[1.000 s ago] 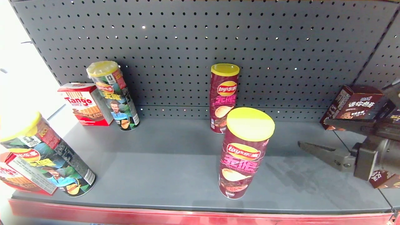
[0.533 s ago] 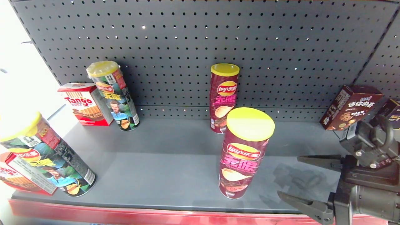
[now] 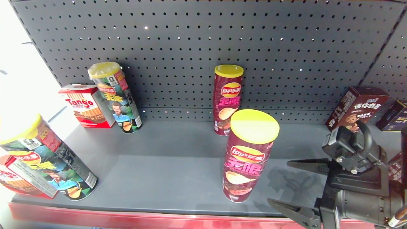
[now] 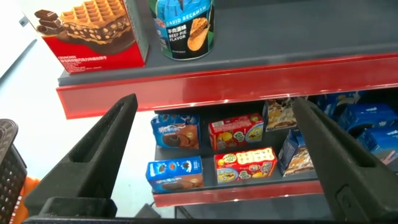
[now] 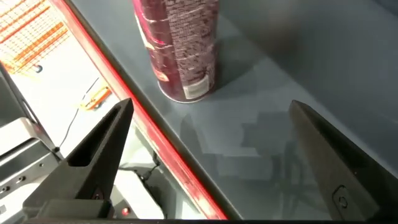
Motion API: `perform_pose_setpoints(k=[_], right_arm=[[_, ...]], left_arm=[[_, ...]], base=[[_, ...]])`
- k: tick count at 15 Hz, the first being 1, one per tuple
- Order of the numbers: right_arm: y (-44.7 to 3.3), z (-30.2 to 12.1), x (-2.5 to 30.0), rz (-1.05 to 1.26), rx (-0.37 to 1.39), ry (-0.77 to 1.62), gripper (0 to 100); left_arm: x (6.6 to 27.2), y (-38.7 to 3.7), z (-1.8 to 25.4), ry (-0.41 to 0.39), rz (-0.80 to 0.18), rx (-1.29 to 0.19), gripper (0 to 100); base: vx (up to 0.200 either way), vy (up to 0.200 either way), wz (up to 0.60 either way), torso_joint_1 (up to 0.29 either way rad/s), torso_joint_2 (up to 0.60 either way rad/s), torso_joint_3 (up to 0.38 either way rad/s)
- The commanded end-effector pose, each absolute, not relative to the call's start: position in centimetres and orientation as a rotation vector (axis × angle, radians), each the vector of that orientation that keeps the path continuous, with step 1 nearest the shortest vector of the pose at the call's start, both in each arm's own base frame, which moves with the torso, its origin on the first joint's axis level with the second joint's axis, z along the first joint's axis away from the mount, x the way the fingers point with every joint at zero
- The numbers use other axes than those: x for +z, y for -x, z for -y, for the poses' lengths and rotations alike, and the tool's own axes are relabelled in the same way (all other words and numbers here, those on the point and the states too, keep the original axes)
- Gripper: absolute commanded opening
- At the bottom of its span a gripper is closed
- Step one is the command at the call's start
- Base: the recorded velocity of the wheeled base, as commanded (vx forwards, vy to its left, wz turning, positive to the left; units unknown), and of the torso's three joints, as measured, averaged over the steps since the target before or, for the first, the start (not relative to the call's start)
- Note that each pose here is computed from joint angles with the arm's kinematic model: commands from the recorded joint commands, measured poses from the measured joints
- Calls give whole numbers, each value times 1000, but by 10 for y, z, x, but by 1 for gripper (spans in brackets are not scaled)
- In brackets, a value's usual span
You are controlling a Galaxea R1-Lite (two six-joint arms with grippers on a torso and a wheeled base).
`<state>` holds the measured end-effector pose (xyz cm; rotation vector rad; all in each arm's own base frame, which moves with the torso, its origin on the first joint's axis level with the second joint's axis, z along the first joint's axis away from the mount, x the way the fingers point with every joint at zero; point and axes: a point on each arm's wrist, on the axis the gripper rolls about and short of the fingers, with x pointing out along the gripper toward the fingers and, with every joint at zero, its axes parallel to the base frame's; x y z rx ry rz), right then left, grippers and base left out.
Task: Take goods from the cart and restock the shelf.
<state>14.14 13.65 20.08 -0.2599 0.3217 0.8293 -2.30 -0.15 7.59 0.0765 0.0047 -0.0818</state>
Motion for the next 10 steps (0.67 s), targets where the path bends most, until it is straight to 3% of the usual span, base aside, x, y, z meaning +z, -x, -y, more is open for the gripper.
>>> perform_pose_setpoints(k=[1,10], right_arm=[[-148,-144,199,-339,835,267,100],[-166,-158,193,-379,820,280,100]], left_arm=[[76,23,1,-75,-8,-82,100],[76,23,1,-70,-9,-80,100]], base=[[0,0,0,0,0,0],[0,0,0,0,0,0]])
